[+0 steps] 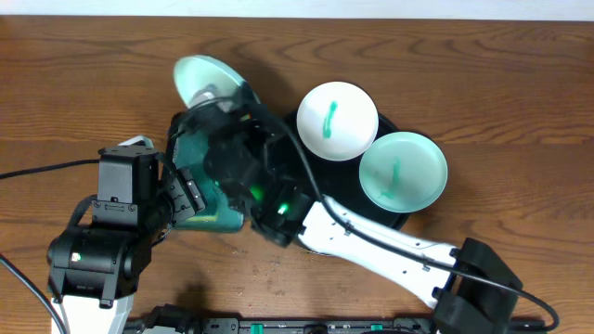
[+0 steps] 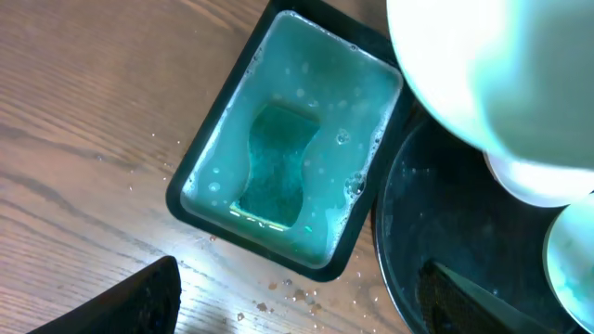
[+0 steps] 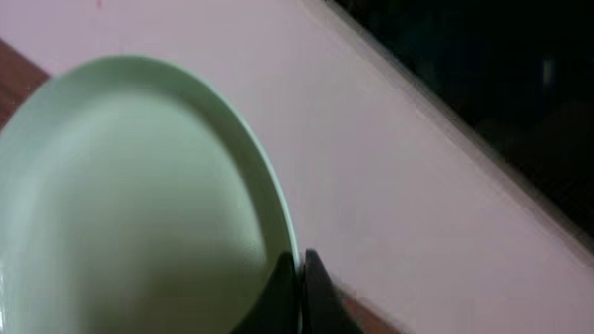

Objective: Clean dirty plates on tray and stack at the side
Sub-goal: 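Carry the rinsed plate right and set it on the table, then release the plate at the right side and withdraw the right gripper, then grip the next pale green plate rim with the right gripper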

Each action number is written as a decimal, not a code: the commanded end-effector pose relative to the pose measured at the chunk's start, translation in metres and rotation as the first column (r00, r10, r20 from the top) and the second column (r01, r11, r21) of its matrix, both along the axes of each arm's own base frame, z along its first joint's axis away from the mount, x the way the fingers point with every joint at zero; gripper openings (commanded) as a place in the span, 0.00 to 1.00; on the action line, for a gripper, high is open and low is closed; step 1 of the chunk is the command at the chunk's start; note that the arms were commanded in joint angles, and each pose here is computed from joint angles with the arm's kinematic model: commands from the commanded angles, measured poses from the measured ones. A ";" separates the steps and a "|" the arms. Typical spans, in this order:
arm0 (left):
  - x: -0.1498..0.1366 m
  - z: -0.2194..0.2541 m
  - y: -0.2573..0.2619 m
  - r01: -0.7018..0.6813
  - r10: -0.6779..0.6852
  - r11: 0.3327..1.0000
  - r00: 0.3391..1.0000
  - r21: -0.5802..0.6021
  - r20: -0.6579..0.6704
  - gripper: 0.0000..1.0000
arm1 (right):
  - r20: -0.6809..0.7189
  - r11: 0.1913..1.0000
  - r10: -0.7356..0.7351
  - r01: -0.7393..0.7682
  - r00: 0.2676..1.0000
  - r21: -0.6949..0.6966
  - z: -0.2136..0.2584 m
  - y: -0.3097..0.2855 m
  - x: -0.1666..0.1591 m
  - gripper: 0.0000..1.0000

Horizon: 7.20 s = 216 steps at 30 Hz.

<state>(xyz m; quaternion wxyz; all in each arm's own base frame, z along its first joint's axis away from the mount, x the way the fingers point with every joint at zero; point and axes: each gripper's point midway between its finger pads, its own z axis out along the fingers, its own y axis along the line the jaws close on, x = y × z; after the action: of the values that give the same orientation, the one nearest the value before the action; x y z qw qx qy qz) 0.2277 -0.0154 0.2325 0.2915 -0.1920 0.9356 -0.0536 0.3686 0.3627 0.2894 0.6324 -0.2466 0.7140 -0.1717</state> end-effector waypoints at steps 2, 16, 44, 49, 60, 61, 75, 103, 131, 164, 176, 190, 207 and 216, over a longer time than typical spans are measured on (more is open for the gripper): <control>0.001 0.007 0.002 -0.003 0.002 1.000 1.000 0.003 0.016 0.81 | -0.234 0.909 0.046 0.056 0.971 0.414 -0.038 -0.008 0.010 0.01; 0.001 0.007 0.002 -0.003 0.002 1.000 1.000 0.003 0.016 0.81 | -0.534 0.689 0.391 0.146 0.749 0.710 -0.018 -0.098 0.022 0.01; 0.001 0.007 0.002 -0.003 0.002 1.000 1.000 0.003 0.016 0.81 | -0.993 -0.003 -0.118 1.000 0.022 0.022 -0.247 -0.551 -0.067 0.01; 0.001 0.007 0.001 -0.002 0.002 1.000 1.000 0.003 0.016 0.81 | -0.996 0.043 -0.091 0.999 -0.017 -0.021 -0.267 -0.530 -0.070 0.01; 0.001 0.007 0.002 -0.003 0.002 1.000 1.000 0.003 0.016 0.81 | -0.964 0.321 0.076 0.910 0.253 0.264 -0.213 -0.466 -0.033 0.55; 0.001 0.007 0.002 -0.003 0.002 1.000 1.000 0.003 0.016 0.81 | -0.955 0.358 0.096 0.885 0.281 0.297 -0.205 -0.455 -0.030 0.55; 0.001 0.007 0.002 -0.003 0.002 1.000 1.000 0.003 0.016 0.82 | -0.980 0.598 -0.024 0.789 0.196 0.143 -0.249 -0.389 -0.040 0.40; 0.001 0.007 0.001 -0.002 0.002 1.000 1.000 0.003 0.016 0.82 | -0.982 0.791 0.079 0.588 0.172 0.167 -0.213 -0.268 -0.090 0.01; 0.004 -0.017 0.001 -0.017 0.017 1.000 0.997 0.005 -0.071 0.82 | -0.837 0.875 0.166 0.315 0.521 0.369 -0.161 -0.216 -0.061 0.29; 0.064 -0.241 -0.023 0.114 -0.102 0.993 0.802 -0.018 -0.588 0.08 | -0.874 0.883 0.142 0.340 0.465 0.325 -0.166 -0.223 -0.078 0.26; 0.054 -0.237 -0.021 0.120 -0.102 0.993 0.782 -0.011 -0.614 0.47 | -0.879 0.884 0.139 0.343 0.457 0.318 -0.168 -0.224 -0.080 0.25; 0.058 -0.211 -0.017 0.136 -0.107 0.991 0.808 0.006 -0.580 0.07 | -0.887 0.758 -0.140 0.624 0.440 0.190 -0.174 -0.273 -0.079 0.27; 0.053 -0.079 -0.018 0.153 -0.145 0.988 0.959 0.011 -0.244 0.07 | -0.953 0.847 0.091 0.481 0.290 0.227 -0.231 -0.253 -0.064 0.55; 0.050 -0.082 -0.022 0.162 -0.161 0.987 0.953 -0.017 -0.259 0.07 | -0.951 0.863 0.295 0.402 0.093 0.306 -0.277 -0.223 -0.081 0.29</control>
<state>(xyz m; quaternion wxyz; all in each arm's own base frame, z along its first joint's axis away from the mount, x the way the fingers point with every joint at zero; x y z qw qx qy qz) 0.2757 -0.0340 0.1471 0.1589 -0.1270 0.9783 -0.0390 0.2927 0.1211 0.0146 0.0300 -0.0633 0.9852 0.1567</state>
